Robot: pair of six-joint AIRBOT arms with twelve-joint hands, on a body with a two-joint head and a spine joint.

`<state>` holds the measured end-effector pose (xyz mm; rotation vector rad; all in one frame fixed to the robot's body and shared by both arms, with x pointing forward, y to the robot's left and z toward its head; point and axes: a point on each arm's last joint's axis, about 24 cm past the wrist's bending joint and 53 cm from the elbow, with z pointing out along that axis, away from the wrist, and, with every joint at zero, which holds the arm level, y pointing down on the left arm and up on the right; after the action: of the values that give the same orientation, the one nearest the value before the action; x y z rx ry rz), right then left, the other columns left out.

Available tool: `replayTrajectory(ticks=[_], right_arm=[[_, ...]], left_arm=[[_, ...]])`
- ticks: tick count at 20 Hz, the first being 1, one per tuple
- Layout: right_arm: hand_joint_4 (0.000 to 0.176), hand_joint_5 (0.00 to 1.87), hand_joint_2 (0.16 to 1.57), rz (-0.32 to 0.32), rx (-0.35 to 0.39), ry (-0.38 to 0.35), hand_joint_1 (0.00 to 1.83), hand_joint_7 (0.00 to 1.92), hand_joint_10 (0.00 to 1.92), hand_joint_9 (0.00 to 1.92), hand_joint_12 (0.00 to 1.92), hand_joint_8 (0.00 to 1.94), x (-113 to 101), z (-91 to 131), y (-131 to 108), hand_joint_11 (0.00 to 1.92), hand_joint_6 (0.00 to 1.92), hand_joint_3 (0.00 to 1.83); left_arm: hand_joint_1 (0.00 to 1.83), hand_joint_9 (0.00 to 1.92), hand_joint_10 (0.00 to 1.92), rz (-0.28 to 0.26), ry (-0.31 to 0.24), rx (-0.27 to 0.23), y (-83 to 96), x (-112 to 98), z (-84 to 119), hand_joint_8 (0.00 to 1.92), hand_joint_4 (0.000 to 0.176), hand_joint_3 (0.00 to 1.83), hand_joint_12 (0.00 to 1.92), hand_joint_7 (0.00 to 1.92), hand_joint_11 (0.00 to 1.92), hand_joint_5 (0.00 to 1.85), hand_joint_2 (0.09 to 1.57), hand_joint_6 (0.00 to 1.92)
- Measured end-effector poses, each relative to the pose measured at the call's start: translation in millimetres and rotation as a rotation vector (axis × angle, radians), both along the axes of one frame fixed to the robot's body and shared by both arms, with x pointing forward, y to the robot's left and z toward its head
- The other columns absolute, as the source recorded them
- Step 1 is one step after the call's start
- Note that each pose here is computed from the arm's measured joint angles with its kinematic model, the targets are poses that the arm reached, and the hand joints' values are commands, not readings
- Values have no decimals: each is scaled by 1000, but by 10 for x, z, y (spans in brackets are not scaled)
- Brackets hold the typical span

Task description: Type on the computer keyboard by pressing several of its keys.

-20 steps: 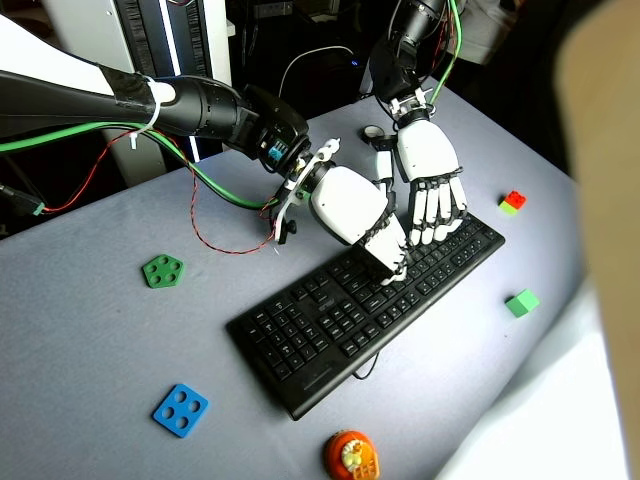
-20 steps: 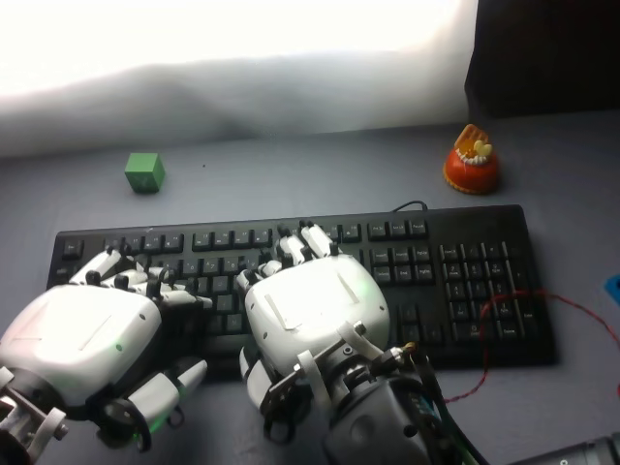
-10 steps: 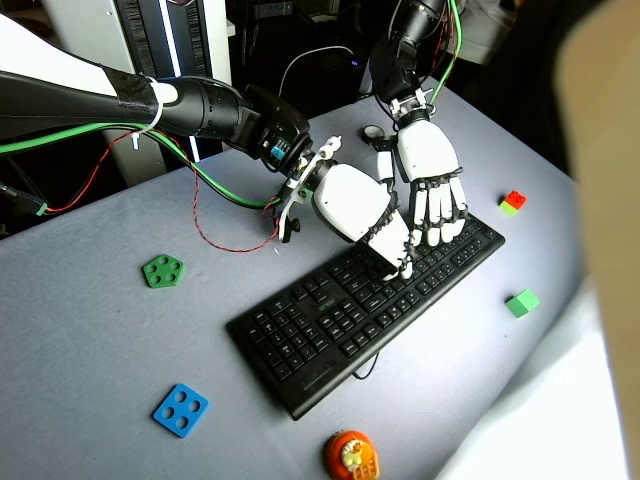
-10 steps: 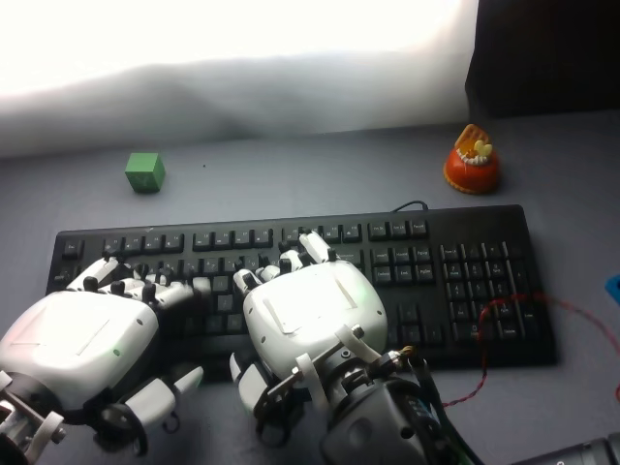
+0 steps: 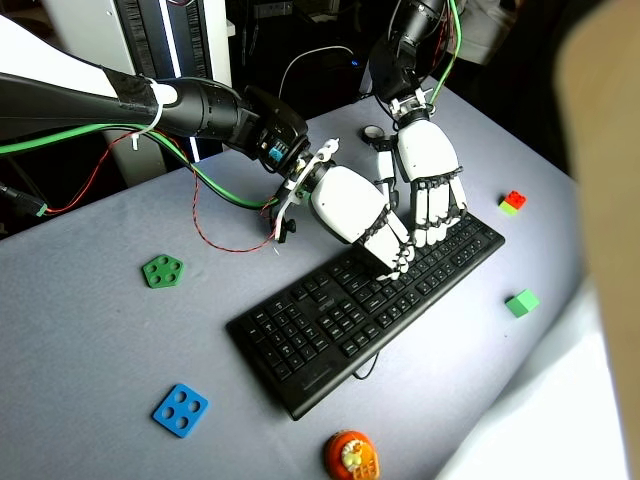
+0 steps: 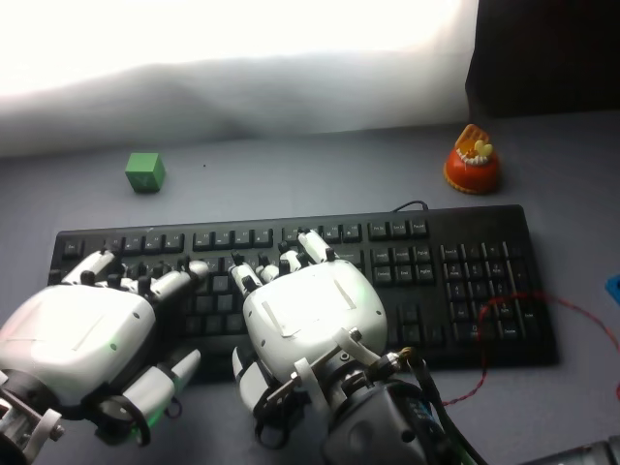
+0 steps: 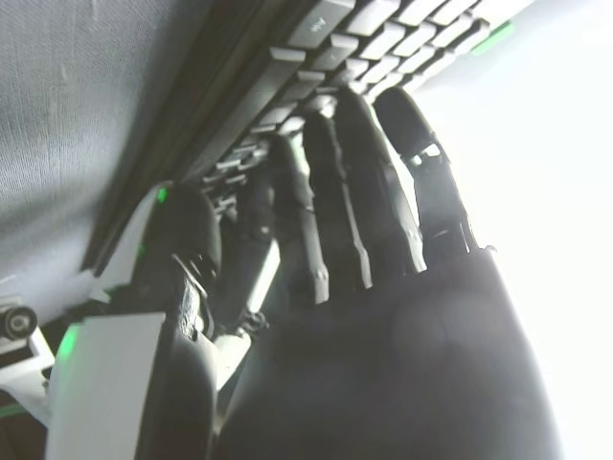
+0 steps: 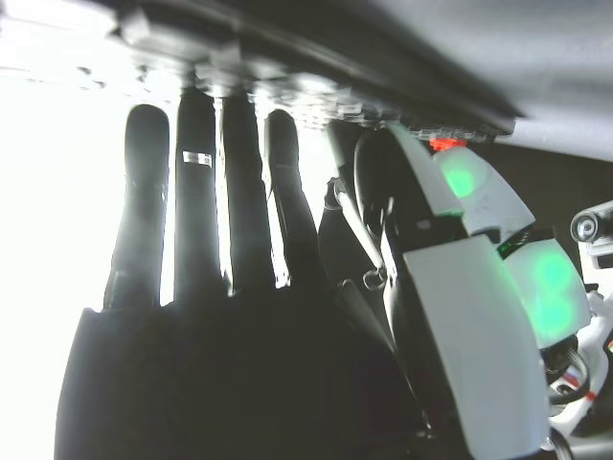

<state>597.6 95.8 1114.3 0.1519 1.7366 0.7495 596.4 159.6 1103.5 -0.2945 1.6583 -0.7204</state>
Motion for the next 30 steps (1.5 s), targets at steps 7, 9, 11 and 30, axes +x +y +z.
replayTrajectory(ticks=[7,9,11,30], right_arm=[[0,238,1423,-47,-3,-144,445,434,659,246,1576,9,91,483,-356,0,321,4],[0,246,1424,-10,-16,-139,416,434,654,231,1551,7,39,505,-364,0,324,3],[0,280,1400,3,-1,-123,467,443,653,241,1562,9,64,527,-415,0,338,0],[0,310,1379,42,14,-138,489,469,678,267,1597,13,-42,742,-443,0,326,0]], left_arm=[[497,537,3,53,-73,-21,2,59,56,0,0,2,1328,398,40,287,1484,9],[500,515,0,43,-71,-25,-83,66,-5,0,0,0,1338,354,9,207,1471,1],[423,521,3,44,-77,-23,-98,100,-26,8,0,0,1360,378,3,227,1413,15],[680,499,5,63,-111,-26,-70,125,49,4,0,27,1297,388,0,243,1254,4]])
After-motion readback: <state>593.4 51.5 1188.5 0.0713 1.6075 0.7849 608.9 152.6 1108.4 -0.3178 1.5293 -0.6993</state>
